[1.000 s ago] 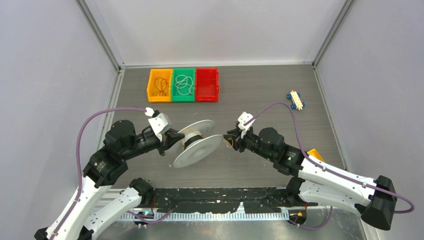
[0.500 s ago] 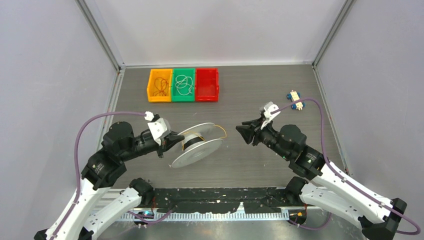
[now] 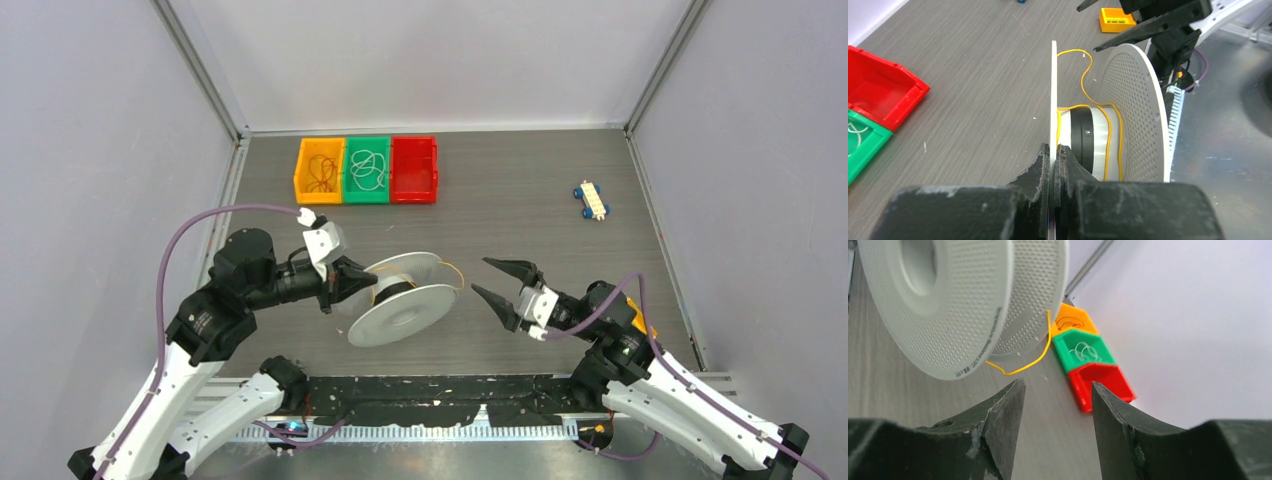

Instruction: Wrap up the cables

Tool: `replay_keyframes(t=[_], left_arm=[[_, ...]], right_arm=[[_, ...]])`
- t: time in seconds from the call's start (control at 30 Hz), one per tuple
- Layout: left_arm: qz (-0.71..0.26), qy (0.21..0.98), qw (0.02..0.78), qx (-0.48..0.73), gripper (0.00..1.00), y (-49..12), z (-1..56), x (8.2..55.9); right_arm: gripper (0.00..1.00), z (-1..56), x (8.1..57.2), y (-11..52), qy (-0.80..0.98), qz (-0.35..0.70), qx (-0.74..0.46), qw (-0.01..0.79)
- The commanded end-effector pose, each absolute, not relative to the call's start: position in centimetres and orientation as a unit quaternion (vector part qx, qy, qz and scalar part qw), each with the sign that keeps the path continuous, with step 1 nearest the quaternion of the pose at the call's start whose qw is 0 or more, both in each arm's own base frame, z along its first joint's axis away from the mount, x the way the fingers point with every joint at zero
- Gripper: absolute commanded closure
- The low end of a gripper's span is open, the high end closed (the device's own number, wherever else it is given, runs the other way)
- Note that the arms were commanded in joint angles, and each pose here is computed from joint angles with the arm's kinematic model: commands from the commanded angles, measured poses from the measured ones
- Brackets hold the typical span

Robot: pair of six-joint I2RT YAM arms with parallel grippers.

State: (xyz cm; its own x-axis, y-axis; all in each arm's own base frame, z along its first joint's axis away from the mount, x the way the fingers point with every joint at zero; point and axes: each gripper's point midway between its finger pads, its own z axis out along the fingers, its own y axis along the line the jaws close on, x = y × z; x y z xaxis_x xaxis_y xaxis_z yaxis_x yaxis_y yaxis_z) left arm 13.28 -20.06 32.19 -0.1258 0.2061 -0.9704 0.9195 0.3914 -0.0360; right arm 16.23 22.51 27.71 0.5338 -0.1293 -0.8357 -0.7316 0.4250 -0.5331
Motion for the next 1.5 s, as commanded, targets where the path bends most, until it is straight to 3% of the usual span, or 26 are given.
replay_keyframes(t=[0.0, 0.73, 1.47], left_arm=[[-0.403, 0.624, 0.528, 0.412, 1.00, -20.5, 36.8, 11.6], [-0.437, 0.668, 0.463, 0.386, 1.00, -21.1, 38.1, 11.0], [-0.444, 0.684, 0.441, 0.375, 1.00, -21.6, 38.3, 11.6]], right_arm=[[0.42, 30.7, 14.4, 22.7, 0.275, 0.114, -0.584, 0.756], [0.43, 32.4, 13.3, 23.0, 0.200, 0.001, -0.614, 0.764], [0.48, 27.8, 12.9, 24.8, 0.212, -0.002, -0.684, 0.698]])
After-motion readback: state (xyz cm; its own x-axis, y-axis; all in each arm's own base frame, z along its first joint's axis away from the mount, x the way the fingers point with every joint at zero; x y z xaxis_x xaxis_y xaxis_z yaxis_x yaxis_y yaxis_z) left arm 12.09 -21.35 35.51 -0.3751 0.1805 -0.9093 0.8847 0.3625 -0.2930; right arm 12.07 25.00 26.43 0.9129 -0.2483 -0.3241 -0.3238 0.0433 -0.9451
